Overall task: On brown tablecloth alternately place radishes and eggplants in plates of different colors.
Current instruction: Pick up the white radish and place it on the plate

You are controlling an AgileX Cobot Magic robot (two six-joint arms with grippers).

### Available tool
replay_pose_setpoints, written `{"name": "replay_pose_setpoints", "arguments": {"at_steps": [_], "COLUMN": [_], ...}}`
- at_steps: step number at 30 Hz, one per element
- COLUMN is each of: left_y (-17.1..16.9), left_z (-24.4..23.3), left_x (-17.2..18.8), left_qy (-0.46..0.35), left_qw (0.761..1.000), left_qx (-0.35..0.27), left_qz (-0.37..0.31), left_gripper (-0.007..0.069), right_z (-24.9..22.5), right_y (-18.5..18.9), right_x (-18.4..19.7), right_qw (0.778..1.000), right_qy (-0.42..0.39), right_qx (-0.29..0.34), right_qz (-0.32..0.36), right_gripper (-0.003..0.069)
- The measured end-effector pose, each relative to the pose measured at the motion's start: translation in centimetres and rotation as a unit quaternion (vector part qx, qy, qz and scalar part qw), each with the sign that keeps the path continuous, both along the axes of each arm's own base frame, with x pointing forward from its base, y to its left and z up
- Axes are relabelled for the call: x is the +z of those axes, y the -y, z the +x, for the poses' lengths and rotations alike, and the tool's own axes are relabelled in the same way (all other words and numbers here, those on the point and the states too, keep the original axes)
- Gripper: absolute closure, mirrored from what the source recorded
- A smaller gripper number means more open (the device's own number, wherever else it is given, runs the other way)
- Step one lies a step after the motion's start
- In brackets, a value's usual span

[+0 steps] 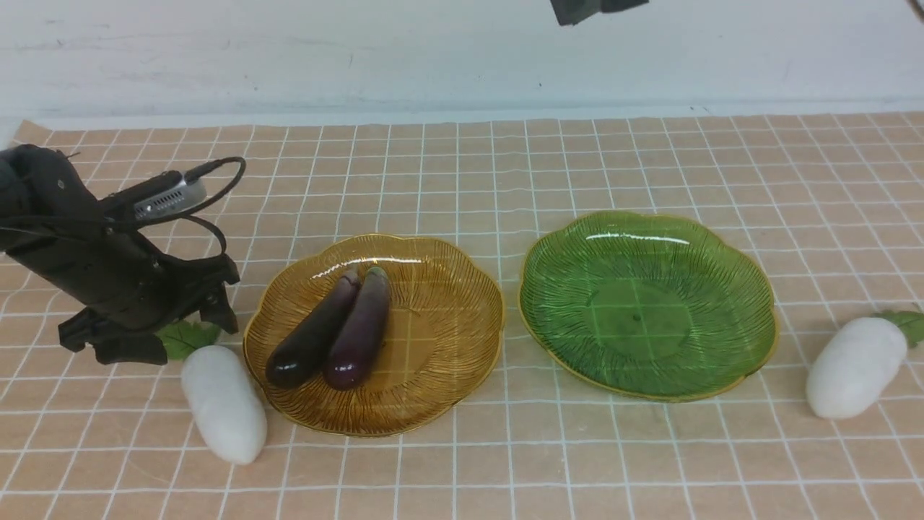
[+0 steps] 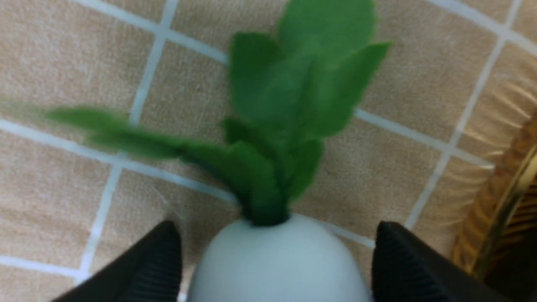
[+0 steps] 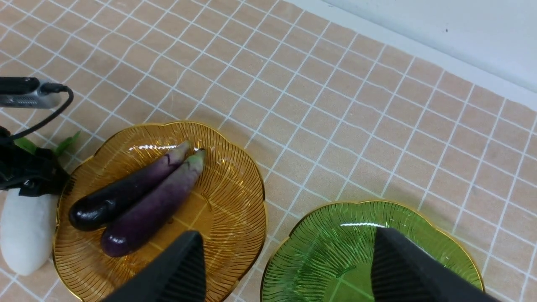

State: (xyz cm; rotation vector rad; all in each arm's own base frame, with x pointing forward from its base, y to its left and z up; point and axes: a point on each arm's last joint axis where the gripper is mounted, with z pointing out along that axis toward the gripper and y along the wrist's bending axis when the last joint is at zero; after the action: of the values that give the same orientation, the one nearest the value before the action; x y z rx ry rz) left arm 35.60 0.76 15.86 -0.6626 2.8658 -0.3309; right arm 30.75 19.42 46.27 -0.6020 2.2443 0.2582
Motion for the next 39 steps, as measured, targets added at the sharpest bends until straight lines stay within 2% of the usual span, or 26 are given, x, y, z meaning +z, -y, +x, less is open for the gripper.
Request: {"name": "replay_pose_setpoints", "arguments": {"at_steps": [2, 4, 6, 12, 17, 20, 22, 24, 29, 32, 36, 39], "left_y": [0.0, -0.1, -0.1, -1.3, -3.1, -3.0, -1.0, 2.0, 11.2, 18.9, 25.9, 29.5], "left_z": [0.0, 0.0, 0.0, -0.2, -0.3, -0.4, -0.4, -0.2, 0.5, 2.1, 4.3, 5.5], "left_x": [-0.1, -0.1, -0.1, 0.6, 4.3, 9.2, 12.9, 16.2, 20.6, 19.6, 15.2, 11.7], "left_qy": [-0.001, -0.002, -0.004, -0.022, -0.007, 0.053, 0.115, 0.174, 0.253, 0.264, 0.251, 0.233], "left_qw": [1.000, 1.000, 1.000, 0.999, 0.998, 0.996, 0.990, 0.978, 0.943, 0.917, 0.902, 0.897], "left_qx": [0.000, -0.002, -0.003, -0.015, -0.019, -0.027, -0.065, -0.108, -0.214, -0.293, -0.346, -0.368], "left_qz": [0.000, 0.004, 0.007, 0.030, 0.058, 0.066, 0.057, 0.033, -0.032, -0.056, -0.070, -0.074], "left_gripper": [0.0090, 0.0169, 0.0202, 0.0255, 0.0258, 0.0259, 0.0259, 0.0260, 0.0260, 0.0260, 0.0260, 0.0260], "right_z": [0.0, 0.0, 0.1, 0.7, 1.2, 1.2, 1.3, 1.9, 2.3, 1.8, 0.9, 0.2], "right_y": [0.0, 0.0, 0.1, 1.3, 3.9, 7.5, 10.4, 14.5, 20.2, 22.0, 23.3, 23.2], "right_x": [0.0, 0.0, 0.0, 0.2, 1.1, 2.4, 2.7, 1.4, -4.1, -7.2, -11.9, -15.0], "right_qw": [1.000, 1.000, 1.000, 0.997, 0.990, 0.982, 0.977, 0.966, 0.944, 0.932, 0.913, 0.901], "right_qy": [0.000, 0.000, 0.003, 0.038, 0.065, 0.079, 0.073, 0.036, -0.087, -0.144, -0.216, -0.258], "right_qx": [0.000, 0.000, -0.002, -0.039, -0.100, -0.155, -0.190, -0.252, -0.319, -0.332, -0.345, -0.349], "right_qz": [0.000, 0.000, -0.005, -0.056, -0.078, -0.071, -0.063, -0.048, 0.003, 0.008, -0.005, -0.007], "right_gripper": [0.0172, 0.0172, 0.0172, 0.0172, 0.0172, 0.0172, 0.0172, 0.0172, 0.0172, 0.0172, 0.0173, 0.0174]}}
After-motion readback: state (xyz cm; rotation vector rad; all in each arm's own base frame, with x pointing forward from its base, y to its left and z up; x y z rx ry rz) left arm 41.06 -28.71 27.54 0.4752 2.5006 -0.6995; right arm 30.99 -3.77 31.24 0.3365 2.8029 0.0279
